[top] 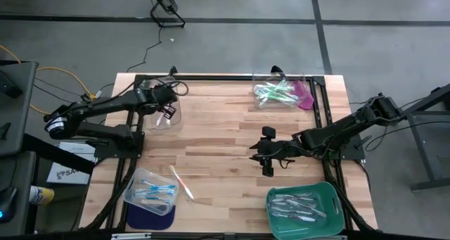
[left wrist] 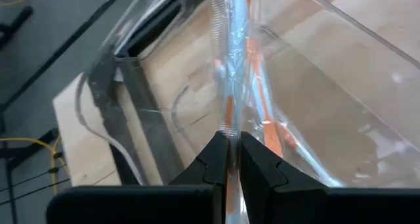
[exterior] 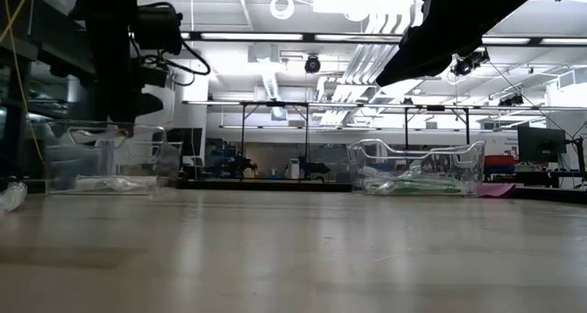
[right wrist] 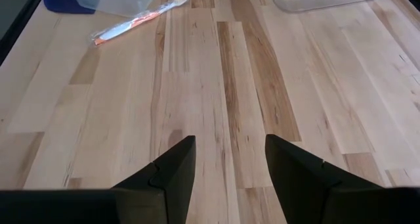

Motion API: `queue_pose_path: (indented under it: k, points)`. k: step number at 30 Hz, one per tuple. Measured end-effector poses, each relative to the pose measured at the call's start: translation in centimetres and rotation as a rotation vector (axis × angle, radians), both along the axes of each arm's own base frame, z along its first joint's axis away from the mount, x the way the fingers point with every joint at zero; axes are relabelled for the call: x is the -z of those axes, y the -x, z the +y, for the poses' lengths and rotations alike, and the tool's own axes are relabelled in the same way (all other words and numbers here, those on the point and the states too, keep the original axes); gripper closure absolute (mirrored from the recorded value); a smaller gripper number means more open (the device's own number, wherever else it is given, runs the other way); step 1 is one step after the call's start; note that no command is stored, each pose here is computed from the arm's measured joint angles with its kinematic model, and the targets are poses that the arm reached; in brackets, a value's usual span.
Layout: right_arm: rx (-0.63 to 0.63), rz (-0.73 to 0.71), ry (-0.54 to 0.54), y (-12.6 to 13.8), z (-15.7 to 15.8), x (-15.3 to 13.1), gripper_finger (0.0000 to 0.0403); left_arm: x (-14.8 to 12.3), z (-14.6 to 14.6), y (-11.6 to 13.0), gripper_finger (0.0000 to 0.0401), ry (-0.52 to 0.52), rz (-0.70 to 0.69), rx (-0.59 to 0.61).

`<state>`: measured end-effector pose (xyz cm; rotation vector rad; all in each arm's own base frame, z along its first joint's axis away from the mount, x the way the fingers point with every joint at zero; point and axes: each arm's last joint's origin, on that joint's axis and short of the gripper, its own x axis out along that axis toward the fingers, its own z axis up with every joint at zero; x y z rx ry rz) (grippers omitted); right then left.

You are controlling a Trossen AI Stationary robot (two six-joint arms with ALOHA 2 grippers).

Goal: Pick & Place Toothbrushes
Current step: Put the orange toothbrush into the top left transparent bin

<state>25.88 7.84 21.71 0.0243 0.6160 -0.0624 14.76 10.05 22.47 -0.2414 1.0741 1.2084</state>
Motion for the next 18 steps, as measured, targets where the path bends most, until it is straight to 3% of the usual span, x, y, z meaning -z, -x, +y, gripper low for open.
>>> queue_pose_path:
  k: [7,18]
  points:
    - [-0.002,0.000,0.003,0.01,0.00,-0.01,0.0226,-0.14,0.19,-0.19,0.0371,-0.041,-0.012,-0.009]
    - [-0.002,0.000,0.003,0.00,0.00,-0.01,0.0226,-0.04,0.04,-0.22,0.0273,0.011,-0.014,0.035]
